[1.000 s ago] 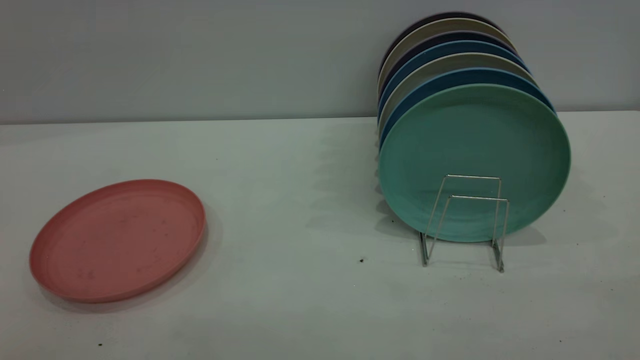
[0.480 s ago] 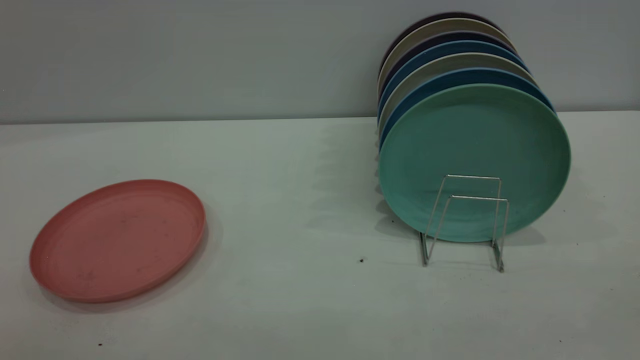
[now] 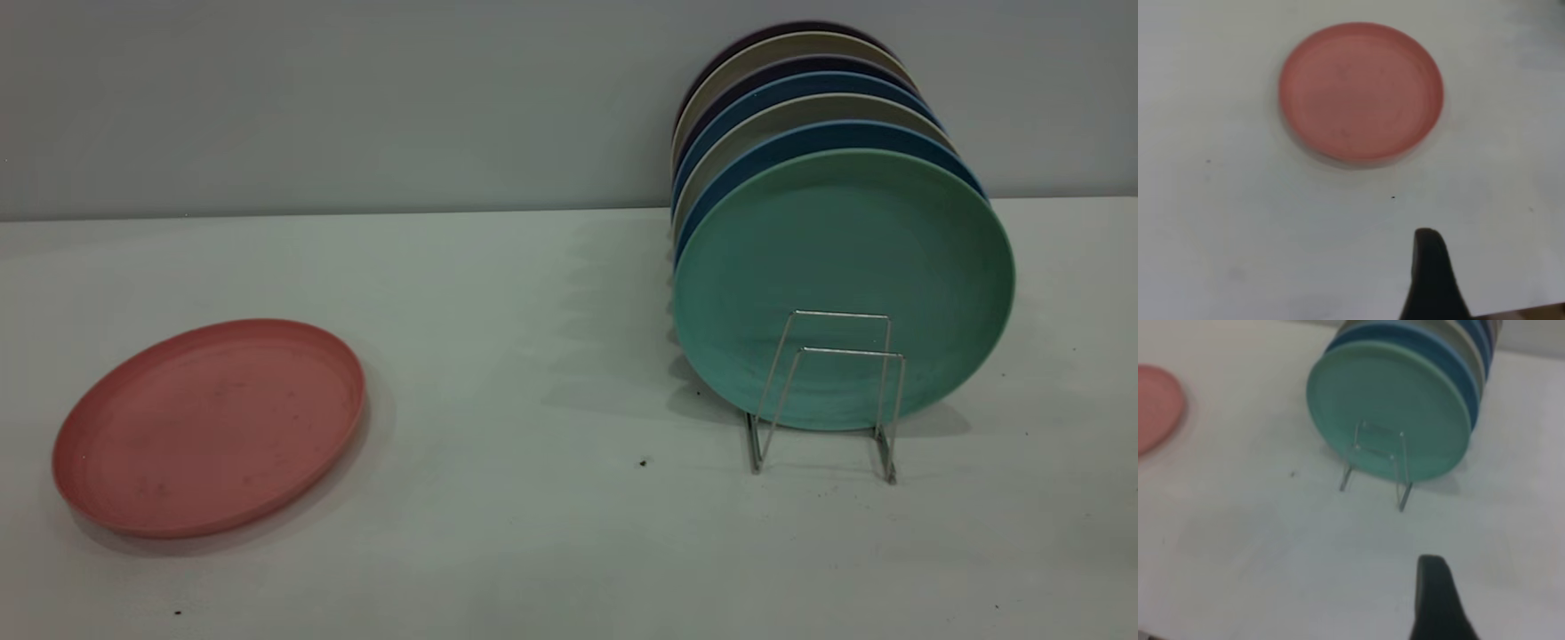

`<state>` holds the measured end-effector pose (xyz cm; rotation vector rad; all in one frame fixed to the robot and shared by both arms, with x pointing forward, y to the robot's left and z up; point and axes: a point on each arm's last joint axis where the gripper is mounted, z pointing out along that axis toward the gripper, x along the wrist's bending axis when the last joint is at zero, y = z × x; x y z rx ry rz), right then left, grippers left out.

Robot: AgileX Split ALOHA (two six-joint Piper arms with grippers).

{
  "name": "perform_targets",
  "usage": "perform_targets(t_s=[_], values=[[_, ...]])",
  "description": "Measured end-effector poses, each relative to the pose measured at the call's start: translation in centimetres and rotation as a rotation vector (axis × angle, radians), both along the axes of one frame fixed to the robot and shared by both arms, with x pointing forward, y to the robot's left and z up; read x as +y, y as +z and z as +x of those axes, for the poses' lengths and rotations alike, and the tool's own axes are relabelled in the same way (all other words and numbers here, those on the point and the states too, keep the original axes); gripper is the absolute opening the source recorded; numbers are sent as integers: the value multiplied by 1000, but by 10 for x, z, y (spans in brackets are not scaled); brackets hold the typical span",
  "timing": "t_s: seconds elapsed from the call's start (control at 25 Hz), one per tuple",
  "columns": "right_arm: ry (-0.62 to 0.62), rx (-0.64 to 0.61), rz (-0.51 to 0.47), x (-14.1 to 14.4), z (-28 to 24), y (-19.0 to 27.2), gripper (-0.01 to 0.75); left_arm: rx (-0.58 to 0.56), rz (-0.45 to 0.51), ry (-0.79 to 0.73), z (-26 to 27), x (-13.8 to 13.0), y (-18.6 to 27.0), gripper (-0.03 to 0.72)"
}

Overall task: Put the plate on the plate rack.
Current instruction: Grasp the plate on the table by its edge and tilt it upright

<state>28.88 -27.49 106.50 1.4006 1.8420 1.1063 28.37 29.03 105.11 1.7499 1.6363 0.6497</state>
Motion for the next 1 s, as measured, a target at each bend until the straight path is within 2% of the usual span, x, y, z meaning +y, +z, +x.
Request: perform_targets(t_s=[0.32, 0.56, 1.0], values=[[37, 161, -12, 4, 41, -12, 483, 149, -119, 17, 46, -7, -9, 528], [65, 211, -29, 6, 60, -19, 483, 259, -175, 108, 92, -6, -30, 528], [68, 217, -32, 6, 67, -22, 483, 553, -139, 96, 199, -4, -69, 526]])
